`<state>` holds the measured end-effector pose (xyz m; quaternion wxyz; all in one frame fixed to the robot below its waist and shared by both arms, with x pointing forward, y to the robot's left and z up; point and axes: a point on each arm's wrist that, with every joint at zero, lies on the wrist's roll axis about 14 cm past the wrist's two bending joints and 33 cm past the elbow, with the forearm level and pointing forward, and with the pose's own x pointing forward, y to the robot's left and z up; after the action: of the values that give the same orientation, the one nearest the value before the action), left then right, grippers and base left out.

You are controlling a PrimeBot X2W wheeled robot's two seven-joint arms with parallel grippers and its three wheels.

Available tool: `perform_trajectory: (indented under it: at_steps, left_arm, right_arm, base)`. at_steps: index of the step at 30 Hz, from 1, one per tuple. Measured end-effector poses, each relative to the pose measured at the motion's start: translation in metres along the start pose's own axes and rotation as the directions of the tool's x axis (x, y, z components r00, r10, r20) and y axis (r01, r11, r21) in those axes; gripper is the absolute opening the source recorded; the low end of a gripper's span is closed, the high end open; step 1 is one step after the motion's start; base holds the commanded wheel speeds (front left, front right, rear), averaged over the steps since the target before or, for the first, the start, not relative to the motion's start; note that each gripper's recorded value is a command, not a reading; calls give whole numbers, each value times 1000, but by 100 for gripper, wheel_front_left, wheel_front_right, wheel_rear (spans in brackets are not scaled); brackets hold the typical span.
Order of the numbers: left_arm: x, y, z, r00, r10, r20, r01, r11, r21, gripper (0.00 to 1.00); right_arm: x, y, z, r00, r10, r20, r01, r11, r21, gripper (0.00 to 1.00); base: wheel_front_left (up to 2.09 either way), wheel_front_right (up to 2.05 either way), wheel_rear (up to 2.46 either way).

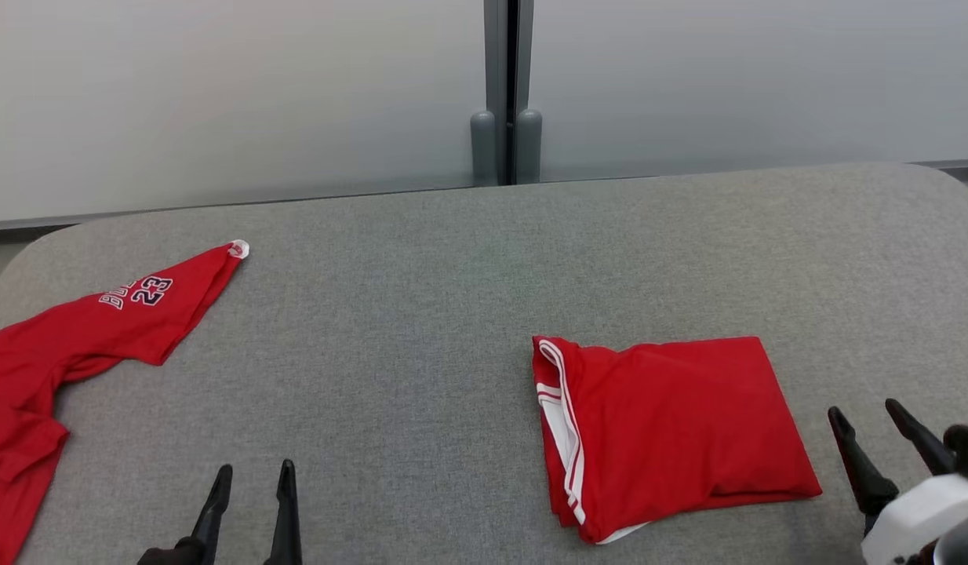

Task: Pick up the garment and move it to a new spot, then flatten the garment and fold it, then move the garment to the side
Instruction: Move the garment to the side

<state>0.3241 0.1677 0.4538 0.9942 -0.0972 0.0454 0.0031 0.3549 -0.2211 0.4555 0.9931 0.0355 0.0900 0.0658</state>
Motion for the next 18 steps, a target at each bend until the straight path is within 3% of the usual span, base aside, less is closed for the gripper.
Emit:
perform_trajectory:
  at_steps: [7, 15, 16, 17, 18]
  left_arm:
    - [12, -2, -10, 999, -2, -36, 3, 1000, 4, 100]
    - [20, 6, -14, 998, 27, -49, -26, 1000, 13, 100]
    - [21, 7, -14, 998, 30, -51, -29, 999, 13, 100]
    - [23, 7, -15, 998, 32, -51, -31, 999, 14, 100]
    - [25, 7, -14, 998, 31, -49, -30, 999, 15, 100]
  right_arm:
    - [38, -4, -28, 974, 47, -222, -43, 999, 22, 100]
    - [56, 22, -73, 915, 113, -388, -52, 985, 165, 100]
    - [58, 27, -76, 909, 126, -396, -52, 980, 194, 88]
    - [61, 32, -75, 907, 141, -396, -55, 974, 220, 35]
    - [64, 33, -73, 908, 147, -391, -53, 969, 240, 0]
  base:
    - [0, 0, 0]
    - [0, 0, 0]
    - [0, 0, 0]
    - [0, 0, 0]
    - [0, 0, 0]
